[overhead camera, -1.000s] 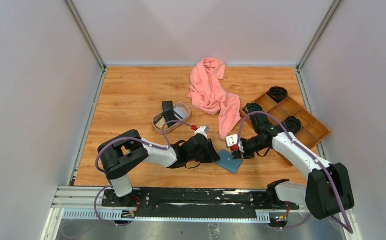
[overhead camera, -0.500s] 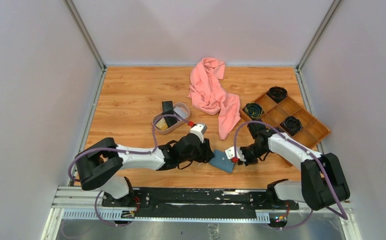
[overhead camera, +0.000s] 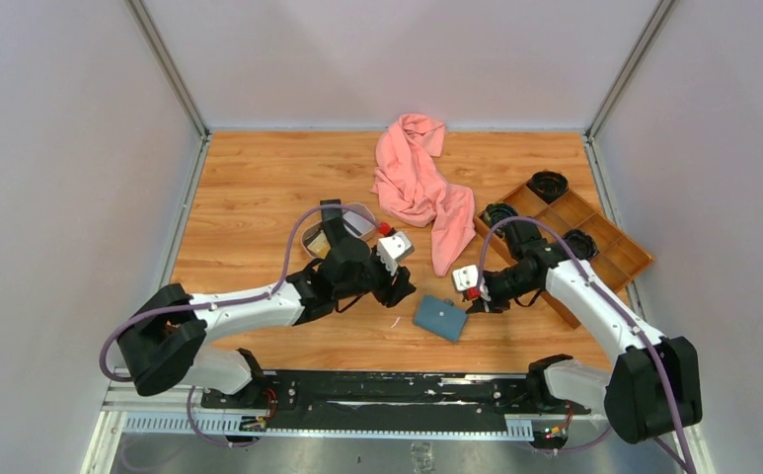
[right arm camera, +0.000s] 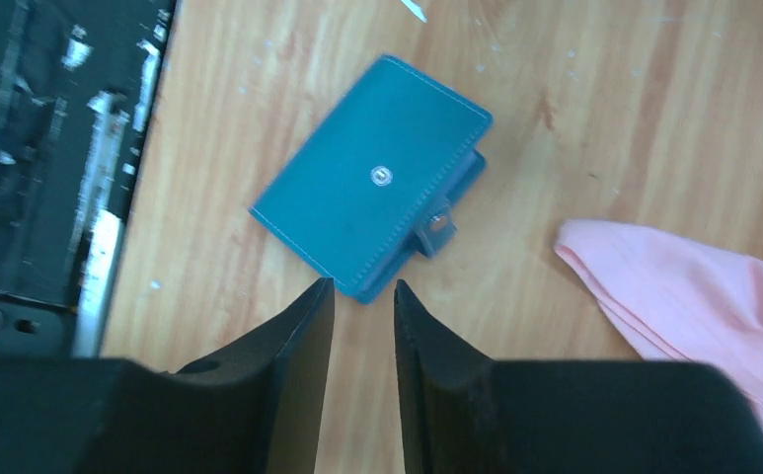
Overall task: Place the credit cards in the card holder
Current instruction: Close the card holder at the center of the board.
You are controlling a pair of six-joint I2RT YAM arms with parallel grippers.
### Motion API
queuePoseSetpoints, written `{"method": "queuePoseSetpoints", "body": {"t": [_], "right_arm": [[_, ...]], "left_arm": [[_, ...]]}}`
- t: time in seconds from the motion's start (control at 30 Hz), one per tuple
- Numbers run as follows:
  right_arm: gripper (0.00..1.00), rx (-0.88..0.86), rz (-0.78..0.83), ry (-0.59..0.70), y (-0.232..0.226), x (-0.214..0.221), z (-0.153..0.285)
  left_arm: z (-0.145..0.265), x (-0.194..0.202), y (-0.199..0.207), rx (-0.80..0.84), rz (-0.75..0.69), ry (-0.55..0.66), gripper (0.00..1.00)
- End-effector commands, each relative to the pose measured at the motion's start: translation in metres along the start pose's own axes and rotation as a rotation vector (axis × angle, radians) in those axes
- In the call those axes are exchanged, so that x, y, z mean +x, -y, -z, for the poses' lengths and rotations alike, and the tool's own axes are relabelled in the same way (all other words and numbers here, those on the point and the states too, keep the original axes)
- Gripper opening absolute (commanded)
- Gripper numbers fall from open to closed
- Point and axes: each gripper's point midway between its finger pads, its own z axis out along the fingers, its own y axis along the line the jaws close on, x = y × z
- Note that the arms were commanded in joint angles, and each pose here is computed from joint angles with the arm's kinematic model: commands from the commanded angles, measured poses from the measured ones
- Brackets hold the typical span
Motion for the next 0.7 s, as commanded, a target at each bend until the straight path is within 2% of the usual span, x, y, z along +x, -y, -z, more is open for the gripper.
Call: {"method": "queuePoseSetpoints", "body": {"t": [0.0,0.1,0.17,0.3,0.47,0.57,0.67], "right_arm": [[0.35,-0.107,-0.211,0.178,-0.023,-0.028,-0.006],[0.36,-0.156,-0.294,0.199,-0.026,-0.027,-0.014],[0.35,-0.186,-0.293,0.139,-0.032,-0.012,-0.025],[0.28,-0.168,-0.294,0.009,-0.025,0.015,-0.038],[0.24,-0.154,-0.209,-0.055,-0.026,0.03,-0.046],[0.24,-0.146,-0.154,-0.082,-0.028,0.038,-0.049],[0.23,-0.148,-0.15,-0.098,-0.027,0.04,-0.052]], "left_arm": [[-0.004,-0.029,0.01,0.158,-0.331,0.074,0.55],[-0.011,-0.043,0.007,0.209,-0.292,0.09,0.55],[-0.012,-0.054,0.004,0.209,-0.274,0.127,0.55],[-0.001,-0.079,0.005,0.179,-0.304,0.316,0.62],[0.011,-0.074,0.006,0.173,-0.318,0.489,0.99],[0.009,-0.06,0.012,0.235,-0.345,0.538,1.0],[-0.004,-0.045,0.022,0.333,-0.341,0.512,0.98]]}}
